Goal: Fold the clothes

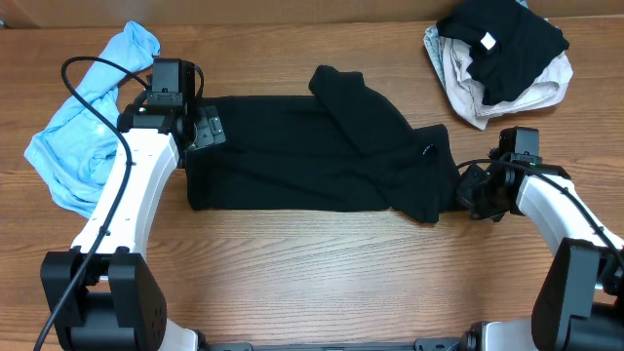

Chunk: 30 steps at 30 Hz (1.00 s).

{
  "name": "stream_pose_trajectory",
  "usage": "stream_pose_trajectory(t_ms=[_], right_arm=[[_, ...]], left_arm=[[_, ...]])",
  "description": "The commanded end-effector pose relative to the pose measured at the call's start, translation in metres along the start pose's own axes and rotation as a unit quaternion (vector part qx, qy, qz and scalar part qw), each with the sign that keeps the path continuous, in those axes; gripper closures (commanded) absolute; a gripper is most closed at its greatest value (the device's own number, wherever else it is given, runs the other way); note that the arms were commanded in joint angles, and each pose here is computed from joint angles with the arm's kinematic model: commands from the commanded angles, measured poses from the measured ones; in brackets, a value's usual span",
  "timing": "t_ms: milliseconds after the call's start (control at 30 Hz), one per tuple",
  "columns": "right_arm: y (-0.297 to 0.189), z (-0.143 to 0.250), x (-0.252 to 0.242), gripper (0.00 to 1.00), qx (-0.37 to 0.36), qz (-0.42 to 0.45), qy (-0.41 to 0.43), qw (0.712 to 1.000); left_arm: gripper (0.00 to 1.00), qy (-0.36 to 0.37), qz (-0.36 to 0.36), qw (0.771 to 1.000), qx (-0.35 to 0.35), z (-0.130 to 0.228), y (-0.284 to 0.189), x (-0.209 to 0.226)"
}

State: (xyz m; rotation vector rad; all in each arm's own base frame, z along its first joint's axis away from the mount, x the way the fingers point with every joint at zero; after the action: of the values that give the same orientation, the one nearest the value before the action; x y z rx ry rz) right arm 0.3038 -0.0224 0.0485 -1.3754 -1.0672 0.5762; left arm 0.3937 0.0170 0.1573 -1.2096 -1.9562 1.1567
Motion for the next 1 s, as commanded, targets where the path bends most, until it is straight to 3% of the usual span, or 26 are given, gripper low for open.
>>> stream_pose_trajectory(t_ms=[0, 333, 700, 967], right_arm=[[-0.002, 0.0, 0.017, 0.86, 0.0, -0.052, -0.002, 0.999], [0.014, 0.011, 0.013, 0.87, 0.007, -0.044, 0.03, 0.999], [0.018, 0.017, -0.034, 0.82, -0.008, 0.075, 0.102, 0.992], [0.01, 0.013, -0.066, 0.82, -0.007, 0.097, 0.154, 0.983]], left_arm=[[0.0, 0.006, 0.002, 1.0, -0.011, -0.008, -0.005, 0.001], [0.0, 0.008, -0.001, 1.0, -0.003, -0.004, -0.005, 0.002], [0.0, 0.009, -0.004, 1.0, 0.001, -0.003, -0.002, 0.003], [0.0, 0.022, -0.028, 0.999, 0.02, 0.005, 0.005, 0.009]])
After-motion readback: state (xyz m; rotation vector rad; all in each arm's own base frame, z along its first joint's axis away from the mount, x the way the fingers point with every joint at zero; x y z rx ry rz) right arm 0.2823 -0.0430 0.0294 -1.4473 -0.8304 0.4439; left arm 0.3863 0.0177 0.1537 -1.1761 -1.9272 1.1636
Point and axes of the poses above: each gripper's point midway between its finger pads, its own y axis out along the fingers, its own x axis along the line the jaws close on, z = x × y, the point moved 3 cm from there along -y, back along the fingers, and after that the axes turned 6 degrees about -y, right-handed, at the moved point
